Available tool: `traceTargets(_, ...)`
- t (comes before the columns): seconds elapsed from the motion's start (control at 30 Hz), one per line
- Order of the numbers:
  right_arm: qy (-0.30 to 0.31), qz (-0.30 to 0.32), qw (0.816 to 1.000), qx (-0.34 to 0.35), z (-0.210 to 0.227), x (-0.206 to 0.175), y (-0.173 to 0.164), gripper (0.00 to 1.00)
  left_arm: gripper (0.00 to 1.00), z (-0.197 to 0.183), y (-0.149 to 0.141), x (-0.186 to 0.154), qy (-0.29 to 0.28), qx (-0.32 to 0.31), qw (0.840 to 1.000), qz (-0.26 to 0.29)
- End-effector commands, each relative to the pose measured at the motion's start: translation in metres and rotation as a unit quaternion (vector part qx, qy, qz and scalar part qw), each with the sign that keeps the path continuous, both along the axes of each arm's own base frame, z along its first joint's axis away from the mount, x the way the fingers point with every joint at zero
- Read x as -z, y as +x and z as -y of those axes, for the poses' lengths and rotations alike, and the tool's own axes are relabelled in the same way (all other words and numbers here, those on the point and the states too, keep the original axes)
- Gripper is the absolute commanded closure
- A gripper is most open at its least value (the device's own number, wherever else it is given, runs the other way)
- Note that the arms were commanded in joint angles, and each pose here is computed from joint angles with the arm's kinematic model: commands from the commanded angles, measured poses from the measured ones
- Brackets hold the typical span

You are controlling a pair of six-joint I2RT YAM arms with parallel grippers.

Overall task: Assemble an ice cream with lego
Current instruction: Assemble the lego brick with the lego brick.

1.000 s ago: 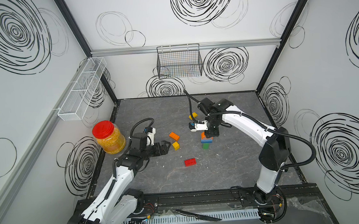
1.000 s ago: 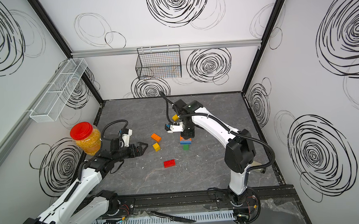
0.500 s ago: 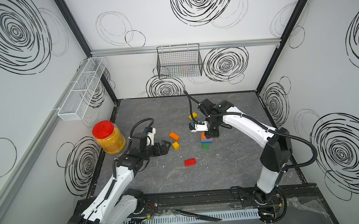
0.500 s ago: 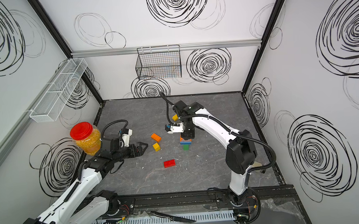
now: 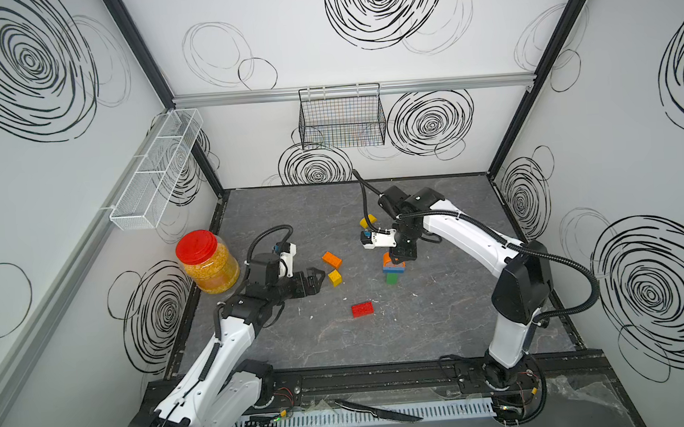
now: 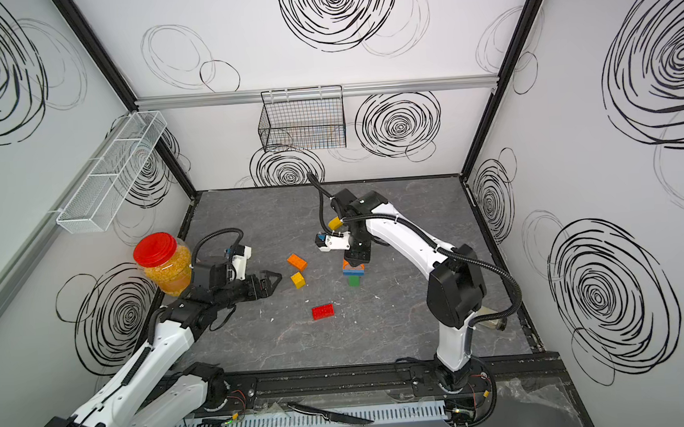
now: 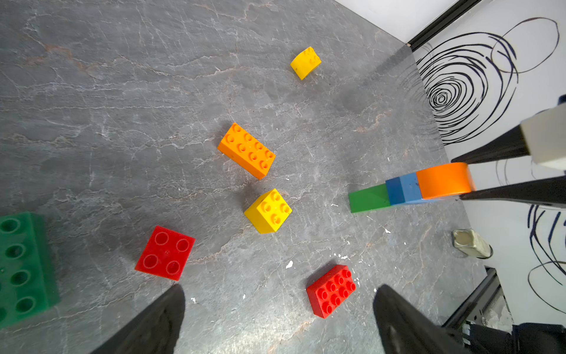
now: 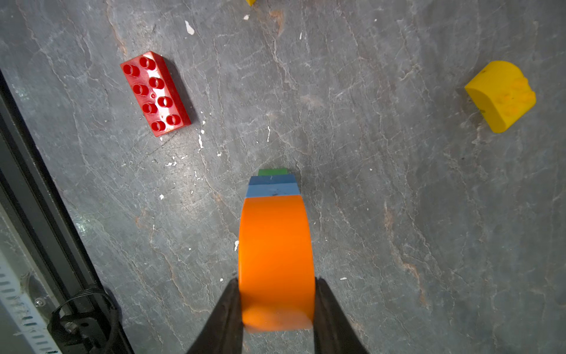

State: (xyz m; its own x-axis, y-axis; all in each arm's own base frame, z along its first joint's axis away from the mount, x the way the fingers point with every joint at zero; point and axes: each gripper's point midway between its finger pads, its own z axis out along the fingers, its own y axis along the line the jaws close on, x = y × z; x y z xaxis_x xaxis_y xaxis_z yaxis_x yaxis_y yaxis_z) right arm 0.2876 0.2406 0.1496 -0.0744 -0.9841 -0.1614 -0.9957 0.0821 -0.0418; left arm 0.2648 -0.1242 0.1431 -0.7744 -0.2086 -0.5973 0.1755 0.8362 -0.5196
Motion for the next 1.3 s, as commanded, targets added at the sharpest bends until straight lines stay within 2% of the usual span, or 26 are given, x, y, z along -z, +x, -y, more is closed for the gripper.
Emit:
traceTargets(0.0, -0.069, -0.117, 0.991, 0.014, 0.021, 0.058, -0.031, 1.0, 0.01, 0.0, 0.005, -0.008, -0.008, -0.001, 1.0, 0.02)
traceTargets(0.3, -0.043, -0.128, 0.991, 0.019, 0.014, 0.05, -0.032, 1.0, 0.01, 0.0, 0.004, -0.008, -0.009, -0.001, 1.0, 0.02)
traceTargets(0.6, -0.061, -0.158, 0.985, 0.027, 0.016, 0.067, -0.057, 1.0, 0.01, 0.0, 0.004, -0.01, -0.008, -0.002, 1.0, 0.023)
traceTargets(0.87, -0.08, -0.163, 0.983, 0.035, 0.025, 0.079, -0.062, 1.0, 0.01, 0.0, 0.004, -0.01, -0.009, -0.001, 1.0, 0.024)
traceTargets(1.03, -0.068, -0.145, 0.987, 0.033, 0.02, 0.068, -0.055, 1.0, 0.01, -0.001, 0.004, -0.011, -0.008, -0.002, 1.0, 0.026)
traceTargets(1.27, -0.049, -0.088, 0.994, 0.028, 0.012, 0.048, -0.039, 1.0, 0.01, -0.002, 0.004, -0.011, -0.007, -0.005, 1.0, 0.027)
